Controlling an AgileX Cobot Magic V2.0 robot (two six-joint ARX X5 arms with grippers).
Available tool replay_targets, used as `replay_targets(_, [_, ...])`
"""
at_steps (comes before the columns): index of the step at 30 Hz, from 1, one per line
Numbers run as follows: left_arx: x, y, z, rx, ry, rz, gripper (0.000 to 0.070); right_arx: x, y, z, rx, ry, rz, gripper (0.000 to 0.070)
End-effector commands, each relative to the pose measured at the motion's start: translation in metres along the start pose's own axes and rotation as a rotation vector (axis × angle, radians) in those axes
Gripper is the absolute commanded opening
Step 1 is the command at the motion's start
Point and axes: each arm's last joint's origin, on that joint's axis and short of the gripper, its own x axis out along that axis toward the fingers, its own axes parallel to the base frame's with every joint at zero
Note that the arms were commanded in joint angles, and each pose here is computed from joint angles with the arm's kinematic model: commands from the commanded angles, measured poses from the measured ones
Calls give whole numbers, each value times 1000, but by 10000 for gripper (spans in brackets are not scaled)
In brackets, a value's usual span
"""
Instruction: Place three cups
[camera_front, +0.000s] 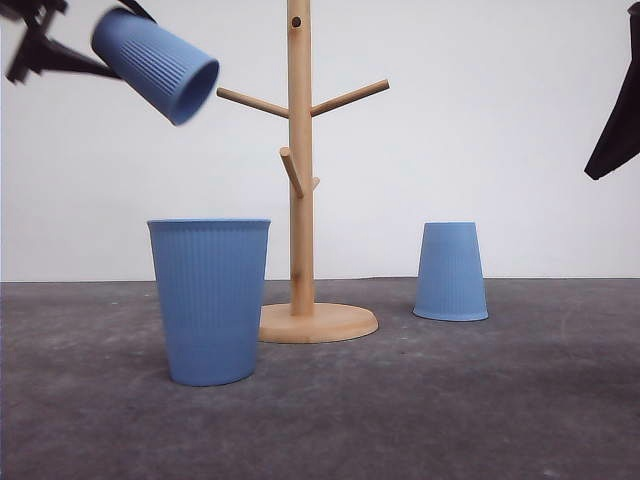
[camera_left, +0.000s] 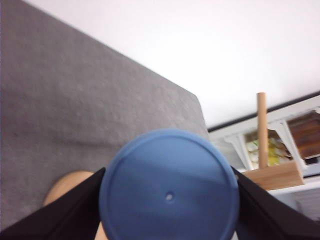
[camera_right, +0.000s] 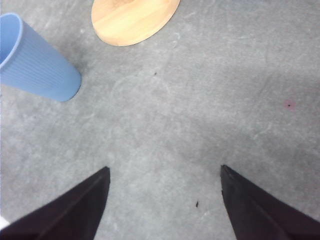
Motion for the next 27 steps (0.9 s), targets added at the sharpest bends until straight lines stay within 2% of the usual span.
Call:
replay_targets(1, [9,1,3,-28,17,-26,376,-2,2,5,-23,-21,-1,441])
replay_targets(12, [58,21,-12,-67,149,-58,376,-2,2,6,-26,-27,-1,441])
replay_targets(20, [74,15,-20,-35,170,-77,398,-2,2,6,-25,-26,-1,441])
replay_targets(22, [75,13,-21,-30,172,-81,437,-2,2,6,-25,-26,-1,441])
replay_targets(25, [76,13,-21,-29,172,-82,557,-2,2,6,-25,-26,0,441])
replay_targets(27, [75,13,-21,-29,172,-82,585,-2,2,6,-24,-26,0,441])
